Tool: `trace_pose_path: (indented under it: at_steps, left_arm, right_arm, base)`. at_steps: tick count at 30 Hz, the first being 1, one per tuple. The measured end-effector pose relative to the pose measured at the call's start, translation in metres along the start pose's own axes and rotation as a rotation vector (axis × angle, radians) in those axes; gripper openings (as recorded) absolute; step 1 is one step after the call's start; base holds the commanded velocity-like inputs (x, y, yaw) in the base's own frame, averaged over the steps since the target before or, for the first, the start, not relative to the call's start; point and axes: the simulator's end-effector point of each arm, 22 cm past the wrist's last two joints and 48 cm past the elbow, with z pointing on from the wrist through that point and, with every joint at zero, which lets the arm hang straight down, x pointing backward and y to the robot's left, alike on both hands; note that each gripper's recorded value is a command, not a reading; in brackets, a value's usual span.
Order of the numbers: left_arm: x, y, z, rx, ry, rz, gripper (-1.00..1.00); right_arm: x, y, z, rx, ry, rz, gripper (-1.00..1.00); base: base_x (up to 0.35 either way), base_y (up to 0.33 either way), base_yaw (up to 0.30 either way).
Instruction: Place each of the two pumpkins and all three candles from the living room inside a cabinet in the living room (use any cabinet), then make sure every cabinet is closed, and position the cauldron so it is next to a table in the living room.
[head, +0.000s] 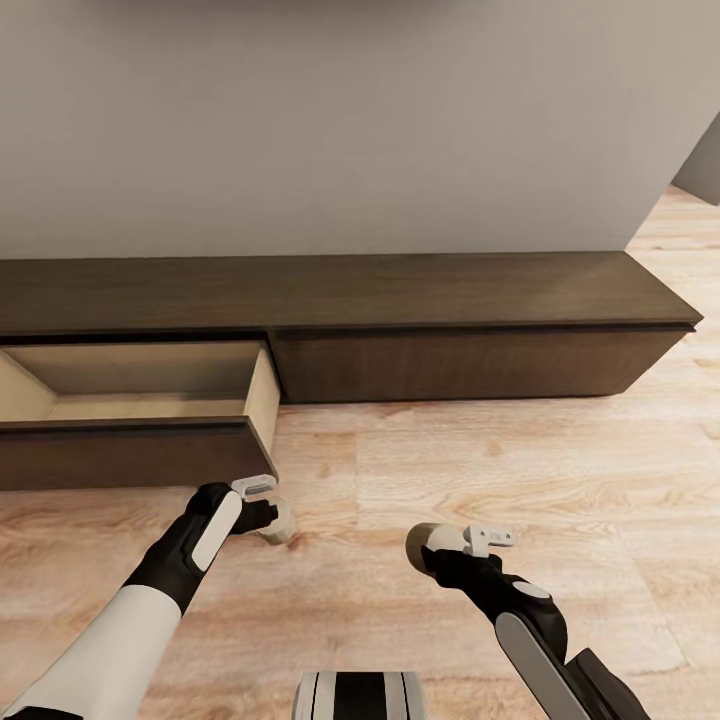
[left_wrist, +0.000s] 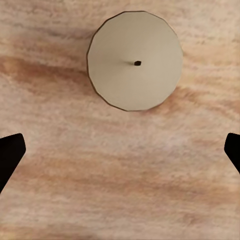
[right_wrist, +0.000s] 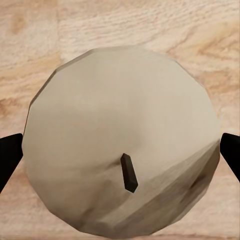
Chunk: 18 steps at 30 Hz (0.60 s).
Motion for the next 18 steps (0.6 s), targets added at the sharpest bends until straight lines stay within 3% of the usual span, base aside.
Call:
trace_pose_path:
  at_steps: [8,18]
  left_arm:
    - [-0.0005,-0.0006,-0.0003,0.001,-0.001,0.000,1.00]
    - [-0.0001,-0.0012,-0.0004,0.002,0.000,0.000,1.00]
  right_arm:
    - [0.0014,-0.0008,0.0007,0.002,0.004,0.000,-1.00]
    - [0.0017,-0.0009,0.0007,0.002,0.004,-0.001,-1.00]
  base:
    - [0.009,0.000,0.000]
    - [0.161,0.000,0.000]
